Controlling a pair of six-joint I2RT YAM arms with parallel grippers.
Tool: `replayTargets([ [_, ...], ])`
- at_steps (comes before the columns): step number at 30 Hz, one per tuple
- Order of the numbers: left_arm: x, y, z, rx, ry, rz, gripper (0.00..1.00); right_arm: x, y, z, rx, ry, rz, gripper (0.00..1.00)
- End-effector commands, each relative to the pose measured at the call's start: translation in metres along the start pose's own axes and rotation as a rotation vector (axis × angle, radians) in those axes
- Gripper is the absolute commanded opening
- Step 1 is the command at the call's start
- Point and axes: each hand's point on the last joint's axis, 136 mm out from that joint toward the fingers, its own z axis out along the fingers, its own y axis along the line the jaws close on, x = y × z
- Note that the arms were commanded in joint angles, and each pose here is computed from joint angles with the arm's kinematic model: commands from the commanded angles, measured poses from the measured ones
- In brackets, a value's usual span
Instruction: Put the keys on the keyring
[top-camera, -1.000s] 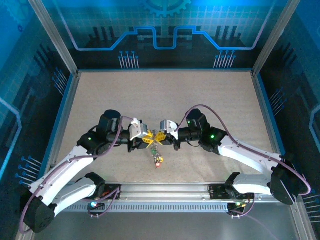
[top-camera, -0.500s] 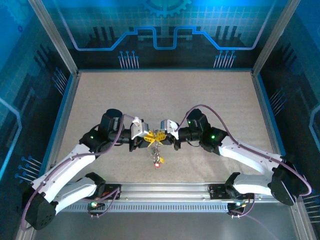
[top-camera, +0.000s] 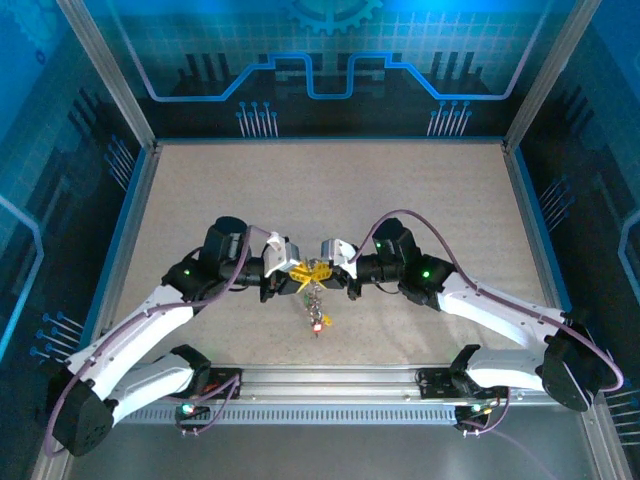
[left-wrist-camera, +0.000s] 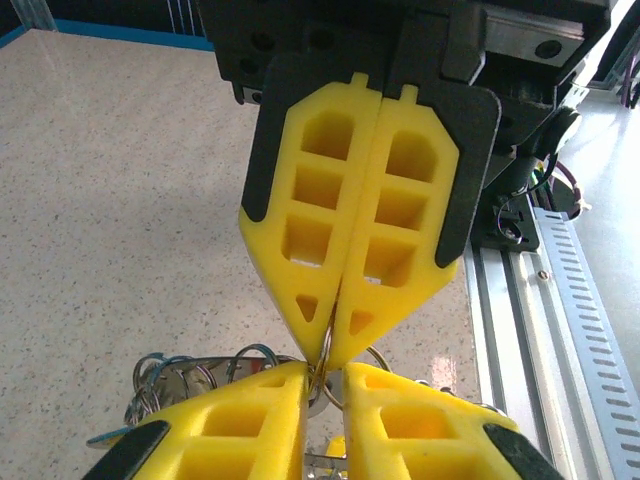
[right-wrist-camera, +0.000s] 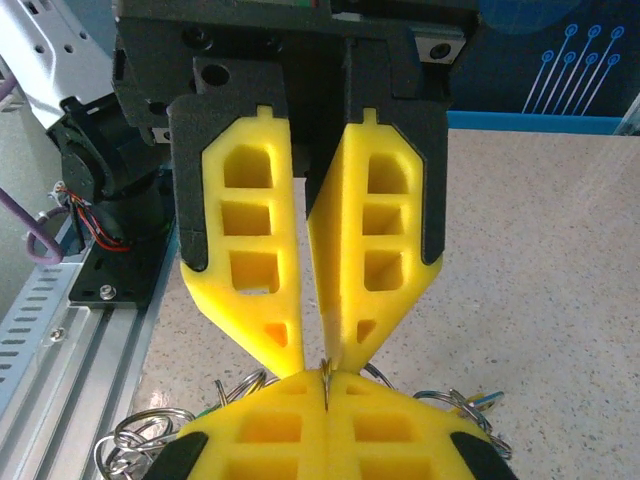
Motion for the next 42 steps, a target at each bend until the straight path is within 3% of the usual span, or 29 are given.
replayTargets([
  [1, -0.007, 0.0, 0.002, 0.011, -0.015, -0.001, 0.19, -0.032, 0.006, -0.005, -0.008, -0.097, -0.069, 0.0],
  [7, -0.006, -0.001, 0.002, 0.016, -0.013, -0.006, 0.21, -0.032, 0.006, -0.005, -0.005, -0.1, -0.069, 0.0],
  [15, -0.019, 0.006, 0.002, -0.006, -0.059, -0.029, 0.0, -0.025, 0.012, 0.002, -0.022, -0.054, -0.099, 0.0],
  [21, -0.013, 0.011, 0.002, -0.044, -0.035, -0.042, 0.0, -0.023, 0.01, 0.002, -0.007, -0.043, -0.098, 0.01],
  [25, -0.011, 0.021, -0.001, -0.112, -0.017, -0.061, 0.0, -0.017, 0.012, -0.004, -0.014, -0.022, -0.116, 0.14],
  [29, -0.01, 0.02, -0.002, -0.111, 0.011, -0.041, 0.0, -0.008, 0.014, -0.009, -0.034, 0.029, -0.129, 0.21],
  [42, -0.013, 0.011, -0.003, -0.068, 0.088, 0.075, 0.0, -0.006, -0.003, -0.016, -0.01, 0.096, -0.102, 0.28],
])
